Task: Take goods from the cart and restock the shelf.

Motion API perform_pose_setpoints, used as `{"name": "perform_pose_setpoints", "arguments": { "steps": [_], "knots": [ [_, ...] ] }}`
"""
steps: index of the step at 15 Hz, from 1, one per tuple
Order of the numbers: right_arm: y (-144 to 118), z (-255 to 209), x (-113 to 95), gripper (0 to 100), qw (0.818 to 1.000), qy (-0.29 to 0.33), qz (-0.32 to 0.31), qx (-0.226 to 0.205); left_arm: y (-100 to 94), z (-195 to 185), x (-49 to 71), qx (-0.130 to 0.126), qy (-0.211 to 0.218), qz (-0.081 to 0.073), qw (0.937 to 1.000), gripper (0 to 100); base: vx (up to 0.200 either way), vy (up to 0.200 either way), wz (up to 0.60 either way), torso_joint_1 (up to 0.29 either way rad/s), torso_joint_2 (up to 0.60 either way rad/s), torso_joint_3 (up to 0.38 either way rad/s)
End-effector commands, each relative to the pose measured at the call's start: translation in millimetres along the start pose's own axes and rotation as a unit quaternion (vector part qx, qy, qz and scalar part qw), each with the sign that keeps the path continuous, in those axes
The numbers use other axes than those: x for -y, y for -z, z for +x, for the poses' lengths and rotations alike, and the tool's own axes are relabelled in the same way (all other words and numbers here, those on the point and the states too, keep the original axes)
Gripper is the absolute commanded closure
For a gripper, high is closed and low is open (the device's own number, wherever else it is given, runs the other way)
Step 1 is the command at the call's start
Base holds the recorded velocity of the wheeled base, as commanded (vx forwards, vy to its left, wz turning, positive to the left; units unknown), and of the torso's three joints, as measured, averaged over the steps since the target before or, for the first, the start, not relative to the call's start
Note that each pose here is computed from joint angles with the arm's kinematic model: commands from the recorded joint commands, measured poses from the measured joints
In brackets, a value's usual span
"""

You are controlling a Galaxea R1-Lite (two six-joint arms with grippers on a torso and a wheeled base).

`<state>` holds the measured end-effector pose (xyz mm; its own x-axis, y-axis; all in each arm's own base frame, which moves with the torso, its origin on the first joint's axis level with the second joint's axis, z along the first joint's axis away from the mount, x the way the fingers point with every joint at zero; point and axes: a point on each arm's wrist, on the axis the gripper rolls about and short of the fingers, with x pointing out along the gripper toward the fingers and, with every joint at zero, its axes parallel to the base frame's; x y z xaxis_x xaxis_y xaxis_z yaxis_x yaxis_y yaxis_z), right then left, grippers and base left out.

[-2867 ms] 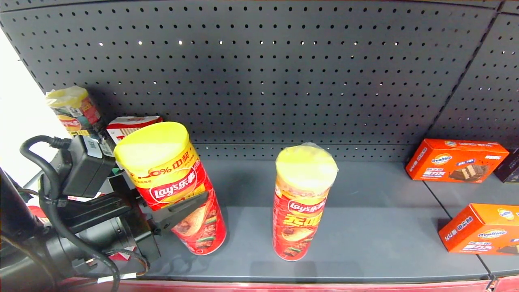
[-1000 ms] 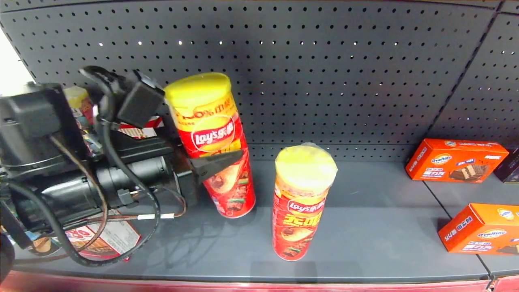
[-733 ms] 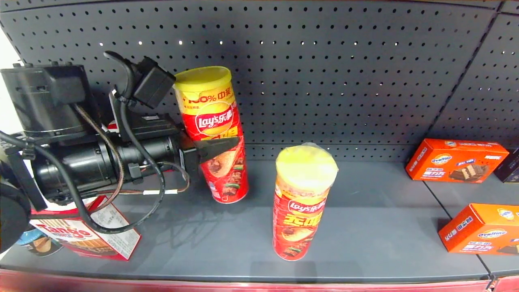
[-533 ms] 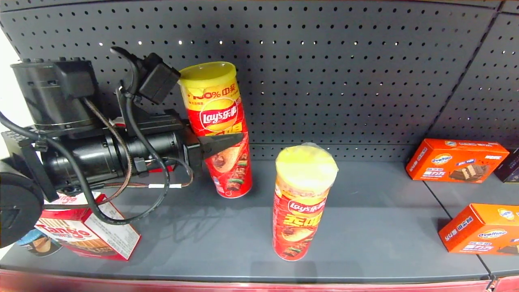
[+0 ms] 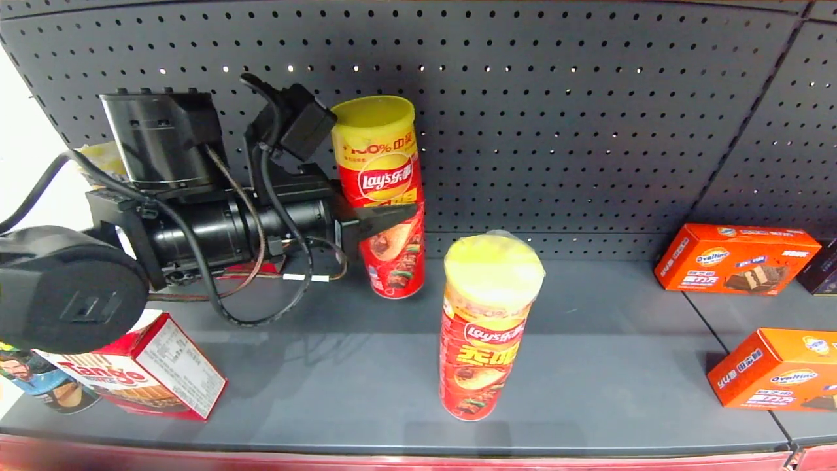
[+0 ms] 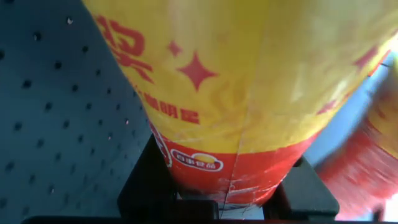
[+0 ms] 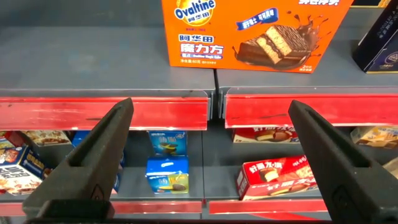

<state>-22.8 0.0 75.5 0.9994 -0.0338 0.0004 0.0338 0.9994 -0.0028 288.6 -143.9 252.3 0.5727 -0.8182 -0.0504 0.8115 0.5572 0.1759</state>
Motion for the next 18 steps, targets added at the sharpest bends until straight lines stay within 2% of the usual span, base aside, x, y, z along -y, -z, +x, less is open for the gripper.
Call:
{"name": "perform_pose_setpoints", "arguments": {
  "steps": [1, 2, 3, 5, 6, 10, 12, 16, 18],
  "knots": [
    [0, 0, 0, 0, 1.0, 0.0, 0.0, 0.0, 10.0, 20, -5.8, -0.004, 0.015, -0.003, 0.9999, 100, 0.0, 0.0, 0.0, 0.0, 0.0, 0.0],
    [0, 0, 0, 0, 1.0, 0.0, 0.001, 0.0, 11.6, 28, -8.2, 0.006, 0.02, 0.002, 0.9998, 100, 0.0, 0.0, 0.0, 0.0, 0.0, 0.0],
    [0, 0, 0, 0, 1.0, 0.0, 0.0, 0.0, 16.1, 35, -12.1, 0.01, 0.023, 0.014, 0.9996, 100, 0.0, 0.0, 0.0, 0.0, 0.0, 0.0],
    [0, 0, 0, 0, 1.0, -0.001, 0.0, 0.0, 26.4, 41, -14.6, 0.007, 0.053, 0.035, 0.998, 100, 0.0, 0.0, 0.0, 0.0, 0.0, 0.0],
    [0, 0, 0, 0, 1.0, 0.0, 0.0, 0.0, 29.8, 43, -14.6, 0.005, 0.064, 0.037, 0.9973, 100, 0.0, 0.0, 0.0, 0.0, 0.0, 0.0],
    [0, 0, 0, 0, 1.0, -0.001, 0.0, 0.0, 34.6, 52, -20.0, 0.003, 0.064, 0.036, 0.9973, 100, 0.0, 0.0, 0.0, 0.0, 0.0, 0.0],
    [0, 0, 0, 0, 1.0, 0.0, 0.001, 0.0, 35.9, 57, -27.6, 0.002, 0.059, 0.036, 0.9976, 100, 0.0, 0.0, 0.0, 0.0, 0.0, 0.0],
    [0, 0, 0, 0, 1.0, -0.001, 0.0, 0.0, 36.4, 62, -31.0, -0.009, 0.062, 0.028, 0.9976, 100, 0.0, 0.0, 0.0, 0.0, 0.0, 0.0],
    [0, 0, 0, 0, 1.0, -0.001, 0.0, 0.0, 39.7, 65, -32.2, -0.012, 0.063, 0.03, 0.9975, 100, 0.0, 0.0, 0.0, 0.0, 0.0, 0.0]
  ]
}}
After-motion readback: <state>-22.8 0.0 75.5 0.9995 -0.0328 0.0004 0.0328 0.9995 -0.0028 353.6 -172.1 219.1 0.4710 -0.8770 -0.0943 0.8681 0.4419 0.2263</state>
